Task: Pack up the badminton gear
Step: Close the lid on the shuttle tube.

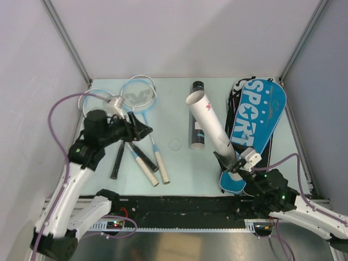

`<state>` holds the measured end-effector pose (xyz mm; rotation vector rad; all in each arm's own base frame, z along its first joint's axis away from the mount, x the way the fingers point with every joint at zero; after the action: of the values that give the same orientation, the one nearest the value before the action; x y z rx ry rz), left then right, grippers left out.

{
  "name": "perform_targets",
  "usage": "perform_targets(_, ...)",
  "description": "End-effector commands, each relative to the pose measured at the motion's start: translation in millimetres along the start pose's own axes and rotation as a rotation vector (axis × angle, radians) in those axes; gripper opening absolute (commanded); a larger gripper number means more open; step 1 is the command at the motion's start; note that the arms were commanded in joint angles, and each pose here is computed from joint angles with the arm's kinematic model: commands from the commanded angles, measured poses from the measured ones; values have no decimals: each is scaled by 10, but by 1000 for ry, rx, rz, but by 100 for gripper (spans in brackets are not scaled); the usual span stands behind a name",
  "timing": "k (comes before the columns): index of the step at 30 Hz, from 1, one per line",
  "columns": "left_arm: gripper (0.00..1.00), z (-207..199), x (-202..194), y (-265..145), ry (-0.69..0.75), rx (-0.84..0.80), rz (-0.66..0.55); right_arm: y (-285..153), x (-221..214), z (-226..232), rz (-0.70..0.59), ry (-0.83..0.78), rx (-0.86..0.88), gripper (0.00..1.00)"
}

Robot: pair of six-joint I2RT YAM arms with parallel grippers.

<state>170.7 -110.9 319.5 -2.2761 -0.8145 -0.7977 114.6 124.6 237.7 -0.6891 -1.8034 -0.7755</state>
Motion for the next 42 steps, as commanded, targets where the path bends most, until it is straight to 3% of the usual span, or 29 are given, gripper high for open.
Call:
perform_targets(1,64,256,-98,342,64,161,71,-69,318,-189,-121,166,-119,34)
perform_targets(9,63,381,-309,1096,183,336,257,-228,505,-391,-150,236,-202,33)
perform_targets(22,61,322,-907,2139,371,334,543,-361,551,-514,-180,259,-258,33)
perform_targets(30,56,530,-1195,2347,357,379,633,-326,517,-507,-150,239,-272,34)
perform_targets(42,49,665,-1453,2363,385,421,677,-327,494,-505,-136,231,-275,34)
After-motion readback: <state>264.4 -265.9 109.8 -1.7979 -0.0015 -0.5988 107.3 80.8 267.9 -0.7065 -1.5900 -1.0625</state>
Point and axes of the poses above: each gripper's point midway between its finger pads, its own y axis out along the fingers, its own z axis along the line the jaws close on, x = y × z, the point moved 8 cm from there along -y, back along the fingers, and after that the axes turned 6 degrees about -y, right-handed, at the moved point
